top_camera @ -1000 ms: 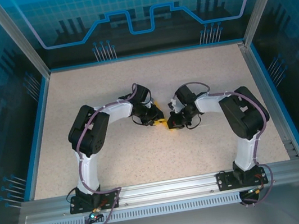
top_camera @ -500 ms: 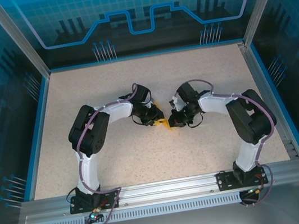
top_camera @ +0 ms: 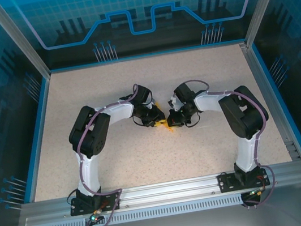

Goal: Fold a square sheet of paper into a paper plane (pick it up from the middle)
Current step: Fold the wing for the fifth time at the center of the table.

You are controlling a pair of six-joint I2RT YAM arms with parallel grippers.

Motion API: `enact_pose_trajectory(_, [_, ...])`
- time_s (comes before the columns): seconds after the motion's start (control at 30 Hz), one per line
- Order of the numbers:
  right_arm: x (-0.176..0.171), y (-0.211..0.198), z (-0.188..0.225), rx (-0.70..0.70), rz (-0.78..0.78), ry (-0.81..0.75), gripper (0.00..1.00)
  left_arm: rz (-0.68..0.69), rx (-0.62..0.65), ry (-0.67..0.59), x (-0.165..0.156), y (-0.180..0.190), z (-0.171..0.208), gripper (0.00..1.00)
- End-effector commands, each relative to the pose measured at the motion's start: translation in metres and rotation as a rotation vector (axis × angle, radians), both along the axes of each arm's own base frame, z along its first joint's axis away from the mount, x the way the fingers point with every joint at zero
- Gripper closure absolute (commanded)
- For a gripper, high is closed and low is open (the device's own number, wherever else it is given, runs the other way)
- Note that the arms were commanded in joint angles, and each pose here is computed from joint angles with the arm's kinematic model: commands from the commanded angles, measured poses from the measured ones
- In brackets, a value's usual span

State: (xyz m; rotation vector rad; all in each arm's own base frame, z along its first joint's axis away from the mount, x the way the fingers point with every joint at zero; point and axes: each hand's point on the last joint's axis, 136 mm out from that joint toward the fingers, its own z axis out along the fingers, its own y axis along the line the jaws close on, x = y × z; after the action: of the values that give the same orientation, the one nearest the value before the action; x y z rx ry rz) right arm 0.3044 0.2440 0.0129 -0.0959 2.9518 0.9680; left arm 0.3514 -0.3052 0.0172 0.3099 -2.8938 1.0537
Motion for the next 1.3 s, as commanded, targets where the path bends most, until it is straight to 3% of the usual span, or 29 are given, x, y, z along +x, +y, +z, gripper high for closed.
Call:
enact_pose_trajectory(0.0, [-0.02,-0.013,-0.02,-0.079,0.004,0.072,0.98,0.021,0.057,0.031,0.002,0.01,-0.019,0.78])
enact_pose_trajectory(0.73, [-0.047,-0.033,-0.042,-0.17,0.048,0.135,0.98,0.007,-0.088,-0.047,0.041,0.02,0.001,0.76])
enact_pose_trajectory(0.93, [-0.048,-0.033,-0.045,-0.174,0.047,0.143,0.98,-0.051,-0.079,-0.14,0.054,0.023,0.016,0.73])
enact_pose_trajectory(1.27, [-0.048,-0.033,-0.047,-0.174,0.046,0.15,0.98,-0.101,-0.063,-0.192,0.059,0.024,0.012,0.73])
